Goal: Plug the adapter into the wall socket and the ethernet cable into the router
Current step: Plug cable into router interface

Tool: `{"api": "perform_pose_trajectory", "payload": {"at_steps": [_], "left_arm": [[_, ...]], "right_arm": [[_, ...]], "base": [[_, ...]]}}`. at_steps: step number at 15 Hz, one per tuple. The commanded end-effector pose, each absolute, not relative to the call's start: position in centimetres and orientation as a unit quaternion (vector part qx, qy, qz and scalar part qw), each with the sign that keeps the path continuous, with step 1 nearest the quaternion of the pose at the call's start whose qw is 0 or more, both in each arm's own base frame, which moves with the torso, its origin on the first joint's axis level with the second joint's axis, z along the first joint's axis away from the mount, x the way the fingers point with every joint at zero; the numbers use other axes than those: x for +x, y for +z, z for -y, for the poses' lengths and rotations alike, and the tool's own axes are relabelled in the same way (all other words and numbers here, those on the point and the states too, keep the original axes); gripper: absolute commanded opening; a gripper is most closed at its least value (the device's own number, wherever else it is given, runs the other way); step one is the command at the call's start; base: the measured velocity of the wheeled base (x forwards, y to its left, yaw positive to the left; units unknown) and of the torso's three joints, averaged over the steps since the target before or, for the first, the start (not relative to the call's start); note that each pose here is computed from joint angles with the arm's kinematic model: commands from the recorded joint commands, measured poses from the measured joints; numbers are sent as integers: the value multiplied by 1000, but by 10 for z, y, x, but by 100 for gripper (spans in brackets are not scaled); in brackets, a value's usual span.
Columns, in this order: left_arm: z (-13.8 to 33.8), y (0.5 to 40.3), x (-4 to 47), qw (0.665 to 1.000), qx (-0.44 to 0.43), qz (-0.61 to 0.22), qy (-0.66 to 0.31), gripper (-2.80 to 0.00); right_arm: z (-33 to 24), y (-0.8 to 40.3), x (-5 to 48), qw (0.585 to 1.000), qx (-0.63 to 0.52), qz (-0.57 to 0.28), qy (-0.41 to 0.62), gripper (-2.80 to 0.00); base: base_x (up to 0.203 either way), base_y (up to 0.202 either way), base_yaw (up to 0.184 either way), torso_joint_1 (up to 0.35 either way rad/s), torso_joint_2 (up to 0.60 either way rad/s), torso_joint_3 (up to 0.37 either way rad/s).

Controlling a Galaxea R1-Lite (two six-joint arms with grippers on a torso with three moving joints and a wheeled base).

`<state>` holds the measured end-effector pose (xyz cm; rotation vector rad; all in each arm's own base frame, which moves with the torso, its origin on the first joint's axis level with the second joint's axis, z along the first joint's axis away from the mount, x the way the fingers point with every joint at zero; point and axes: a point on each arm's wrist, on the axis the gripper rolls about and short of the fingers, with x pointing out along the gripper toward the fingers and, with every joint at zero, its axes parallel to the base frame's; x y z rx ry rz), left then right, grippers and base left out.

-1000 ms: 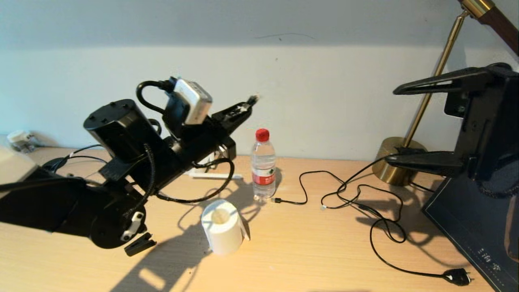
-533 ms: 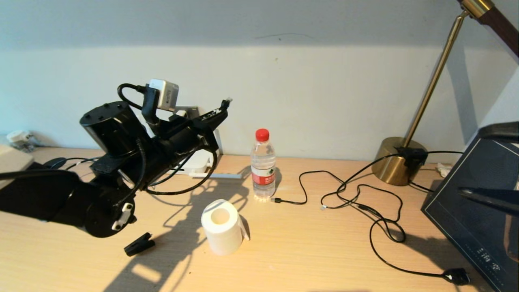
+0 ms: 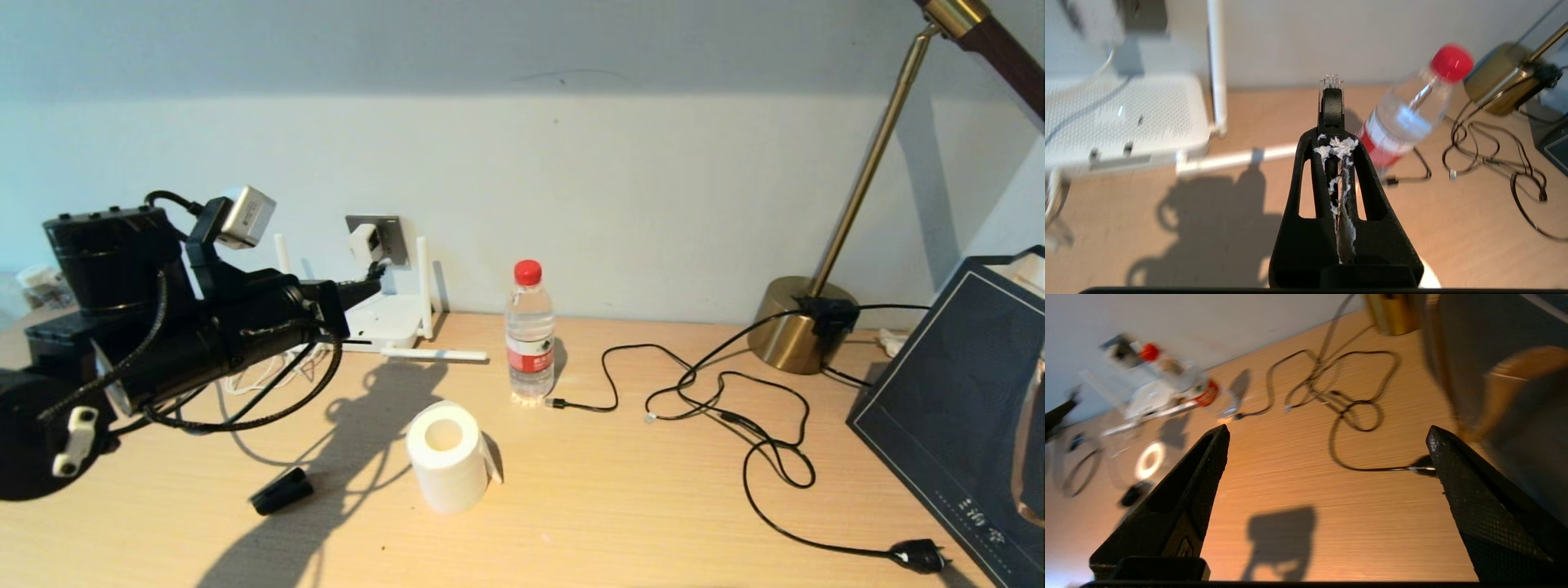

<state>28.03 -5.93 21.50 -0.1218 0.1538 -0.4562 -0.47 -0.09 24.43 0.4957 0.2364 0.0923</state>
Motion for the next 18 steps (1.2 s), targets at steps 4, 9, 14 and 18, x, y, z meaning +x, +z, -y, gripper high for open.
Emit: {"api": "perform_pose_trajectory", "payload": {"at_steps": [4, 9, 14, 18], "left_arm": [[29, 200, 254, 967, -20, -222, -126, -280], [26, 165, 278, 956, 10, -292, -29, -280], [27, 147, 310, 949, -29, -315, 5, -280], [24, 136, 333, 953, -38, -301, 14, -280]], "right_arm": [[-4, 206, -46, 976, 198, -41, -75, 0], [-1, 157, -22, 991, 50, -93, -84, 0], [1, 90, 0, 991, -50, -107, -67, 0], [1, 88, 1, 989, -85, -102, -62, 0]], "base": [[0, 0, 0, 0, 0, 0], [0, 0, 0, 0, 0, 0], [0, 0, 0, 0, 0, 0], [0, 0, 0, 0, 0, 0]]}}
